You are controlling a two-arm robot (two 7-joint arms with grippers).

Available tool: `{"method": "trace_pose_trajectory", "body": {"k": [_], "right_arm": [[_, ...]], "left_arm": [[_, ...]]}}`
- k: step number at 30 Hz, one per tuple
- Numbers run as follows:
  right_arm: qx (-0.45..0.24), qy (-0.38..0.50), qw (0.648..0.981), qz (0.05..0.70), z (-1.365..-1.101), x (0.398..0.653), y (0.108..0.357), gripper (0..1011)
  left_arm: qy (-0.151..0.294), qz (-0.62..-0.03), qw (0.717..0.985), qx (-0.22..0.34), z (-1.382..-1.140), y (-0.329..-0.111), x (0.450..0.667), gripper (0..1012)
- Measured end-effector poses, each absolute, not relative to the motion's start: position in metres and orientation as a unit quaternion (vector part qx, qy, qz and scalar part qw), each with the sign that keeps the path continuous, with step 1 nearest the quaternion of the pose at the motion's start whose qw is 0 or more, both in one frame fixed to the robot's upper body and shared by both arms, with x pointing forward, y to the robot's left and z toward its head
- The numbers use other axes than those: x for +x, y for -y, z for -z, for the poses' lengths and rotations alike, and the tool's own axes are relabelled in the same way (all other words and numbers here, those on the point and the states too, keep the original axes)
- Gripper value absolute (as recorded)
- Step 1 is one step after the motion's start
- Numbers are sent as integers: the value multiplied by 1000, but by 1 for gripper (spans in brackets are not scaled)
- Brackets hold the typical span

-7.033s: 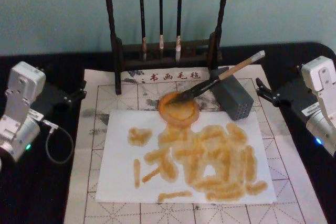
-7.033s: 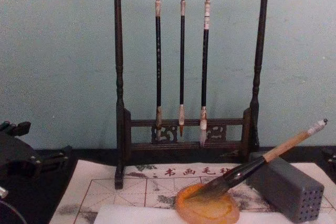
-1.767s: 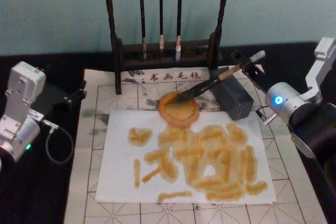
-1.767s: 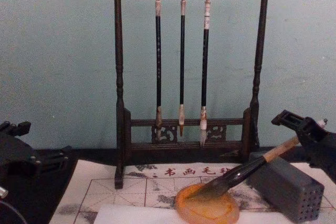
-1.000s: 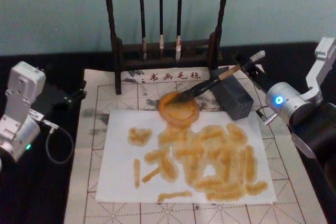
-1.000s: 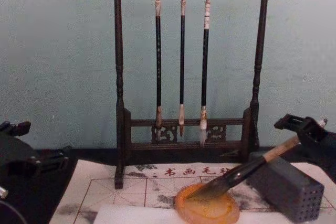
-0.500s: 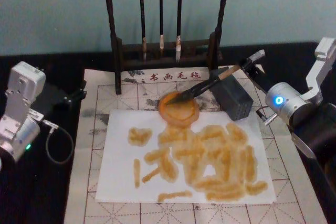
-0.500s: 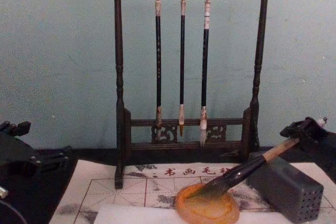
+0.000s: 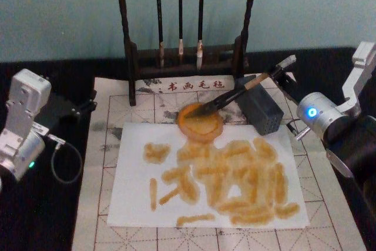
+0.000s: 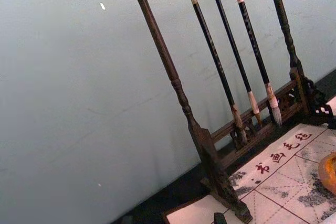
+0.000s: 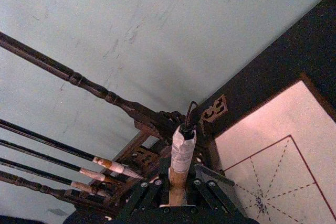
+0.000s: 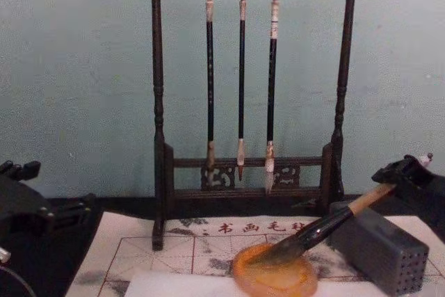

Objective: Pick up the brush from the inkstone, write on the paper, then place the brush back to its original position.

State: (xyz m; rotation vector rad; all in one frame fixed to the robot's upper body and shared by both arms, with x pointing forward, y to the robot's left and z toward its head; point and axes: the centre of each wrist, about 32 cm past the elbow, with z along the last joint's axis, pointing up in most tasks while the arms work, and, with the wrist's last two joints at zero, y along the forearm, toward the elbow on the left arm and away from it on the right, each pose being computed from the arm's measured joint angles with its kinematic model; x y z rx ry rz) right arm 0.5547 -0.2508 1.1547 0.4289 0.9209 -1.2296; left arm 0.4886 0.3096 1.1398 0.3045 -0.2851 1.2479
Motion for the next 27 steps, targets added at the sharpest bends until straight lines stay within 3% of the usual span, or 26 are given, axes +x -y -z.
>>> {"method": "trace_pose_trajectory", "body": {"k": [27], "right_arm": [[193, -338, 736, 555, -1166, 553, 251, 184]], "left_arm": [[132, -580, 791, 141, -1140, -310, 489, 1001]]}}
